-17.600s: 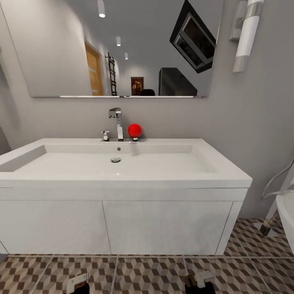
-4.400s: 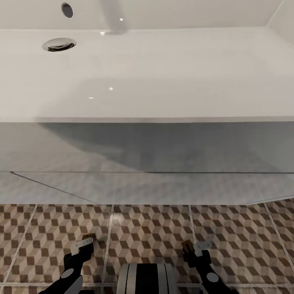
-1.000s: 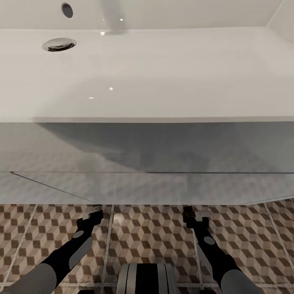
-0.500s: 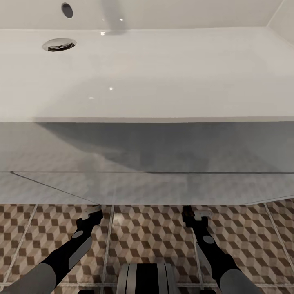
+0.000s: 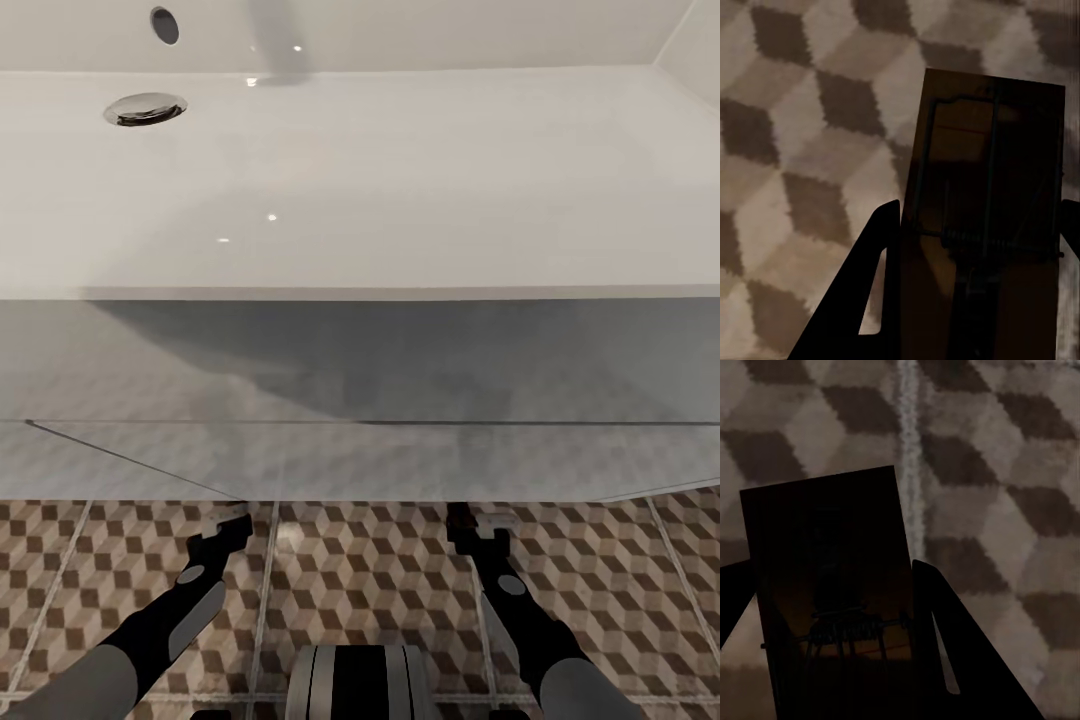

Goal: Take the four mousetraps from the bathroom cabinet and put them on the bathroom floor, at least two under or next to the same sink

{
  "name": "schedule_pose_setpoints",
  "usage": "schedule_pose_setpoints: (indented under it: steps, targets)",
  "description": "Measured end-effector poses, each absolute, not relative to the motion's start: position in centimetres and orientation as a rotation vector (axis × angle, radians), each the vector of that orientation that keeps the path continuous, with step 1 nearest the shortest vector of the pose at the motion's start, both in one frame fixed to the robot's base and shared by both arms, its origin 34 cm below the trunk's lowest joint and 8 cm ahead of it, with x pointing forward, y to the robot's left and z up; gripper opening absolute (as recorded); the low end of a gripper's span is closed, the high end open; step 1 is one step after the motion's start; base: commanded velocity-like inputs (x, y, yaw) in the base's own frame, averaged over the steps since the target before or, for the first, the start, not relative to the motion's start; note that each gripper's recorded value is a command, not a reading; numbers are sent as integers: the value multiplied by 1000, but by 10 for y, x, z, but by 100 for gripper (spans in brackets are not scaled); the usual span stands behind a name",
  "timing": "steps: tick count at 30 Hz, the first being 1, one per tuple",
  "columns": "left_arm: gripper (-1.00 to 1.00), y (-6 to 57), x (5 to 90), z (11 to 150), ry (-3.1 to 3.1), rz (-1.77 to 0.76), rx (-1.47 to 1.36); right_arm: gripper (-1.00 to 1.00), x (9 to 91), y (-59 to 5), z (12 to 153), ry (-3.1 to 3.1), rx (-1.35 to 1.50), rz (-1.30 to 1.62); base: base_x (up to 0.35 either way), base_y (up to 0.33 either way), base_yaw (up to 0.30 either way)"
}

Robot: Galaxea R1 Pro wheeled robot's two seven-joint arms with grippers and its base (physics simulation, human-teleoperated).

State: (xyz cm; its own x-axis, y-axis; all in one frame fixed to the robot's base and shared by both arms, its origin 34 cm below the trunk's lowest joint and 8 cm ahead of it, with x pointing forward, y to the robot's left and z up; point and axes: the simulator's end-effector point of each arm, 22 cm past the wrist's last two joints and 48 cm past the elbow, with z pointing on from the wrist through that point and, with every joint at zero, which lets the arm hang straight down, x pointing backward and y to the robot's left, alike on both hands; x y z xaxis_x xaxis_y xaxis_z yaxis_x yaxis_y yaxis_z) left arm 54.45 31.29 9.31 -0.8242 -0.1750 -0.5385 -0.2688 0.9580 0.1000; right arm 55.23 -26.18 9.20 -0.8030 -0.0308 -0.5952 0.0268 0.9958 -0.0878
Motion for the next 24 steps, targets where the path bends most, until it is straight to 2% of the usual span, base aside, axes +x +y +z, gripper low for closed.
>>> schedule_pose_setpoints:
  steps: [12, 24]
  targets:
    - [-100, 299, 559, 102, 2504, 232, -136, -100, 552, -263, 92, 2500, -4, -123, 108, 24, 0]
    - [-100, 289, 576, 115, 2401, 207, -191, -100, 552, -263, 92, 2500, -5, -128, 17, 9, 0]
